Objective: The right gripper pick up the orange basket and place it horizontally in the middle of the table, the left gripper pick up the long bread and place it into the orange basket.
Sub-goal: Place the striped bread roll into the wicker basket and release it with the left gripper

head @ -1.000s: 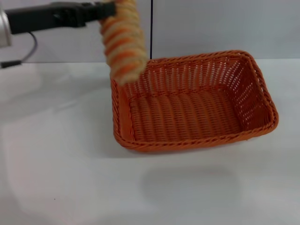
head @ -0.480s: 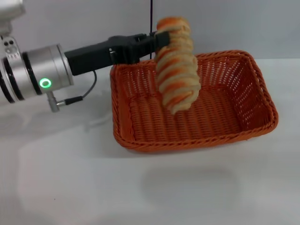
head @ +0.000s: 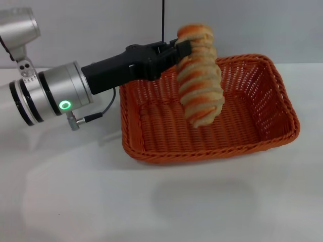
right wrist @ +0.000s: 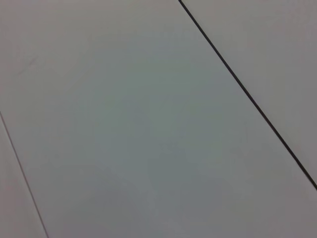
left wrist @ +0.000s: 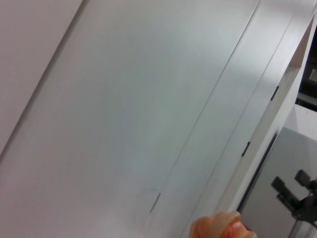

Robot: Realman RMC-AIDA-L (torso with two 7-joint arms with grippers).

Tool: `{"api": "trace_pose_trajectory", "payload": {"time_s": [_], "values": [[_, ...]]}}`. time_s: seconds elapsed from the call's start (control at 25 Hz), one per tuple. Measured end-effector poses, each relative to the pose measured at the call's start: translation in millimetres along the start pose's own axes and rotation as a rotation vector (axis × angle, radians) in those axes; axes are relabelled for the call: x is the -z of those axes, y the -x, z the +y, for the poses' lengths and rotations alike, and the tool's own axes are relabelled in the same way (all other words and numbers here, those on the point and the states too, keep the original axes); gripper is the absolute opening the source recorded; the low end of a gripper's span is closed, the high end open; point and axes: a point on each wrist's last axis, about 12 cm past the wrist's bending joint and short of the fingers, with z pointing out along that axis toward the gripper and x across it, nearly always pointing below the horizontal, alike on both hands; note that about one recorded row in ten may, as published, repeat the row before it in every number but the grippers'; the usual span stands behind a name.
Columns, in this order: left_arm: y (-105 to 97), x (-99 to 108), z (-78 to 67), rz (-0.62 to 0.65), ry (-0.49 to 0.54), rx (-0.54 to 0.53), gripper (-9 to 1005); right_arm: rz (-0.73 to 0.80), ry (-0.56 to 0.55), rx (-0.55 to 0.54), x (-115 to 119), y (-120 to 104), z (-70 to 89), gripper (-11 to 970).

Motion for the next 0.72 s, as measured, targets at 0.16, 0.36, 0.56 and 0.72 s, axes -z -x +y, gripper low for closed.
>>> {"api": "trace_pose_trajectory", "payload": {"time_s": [0.16,0.36,0.56,0.72], "values": [[-10.7,-5.2,-0.9,-0.019,0.04,-0.079,198,0.003,-0.004,0.003,2.1,2.7,-1.3,635],[-12.1,-3.3,0.9,-0.074,0.089,-0.115,282,0.006,-0.003,0.009,2.7,4.9,-2.2,635],[-11.2,4.1,5.2,-0.093,0.126,-0.122,410,0.014,0.011,0.023,2.6,7.2,-1.7,635],[-14.6,13.4,6.1,-0.099,0.145,-0.113,512,0.019,0.021,0.028,2.6,8.1,-0.9,635]]}}
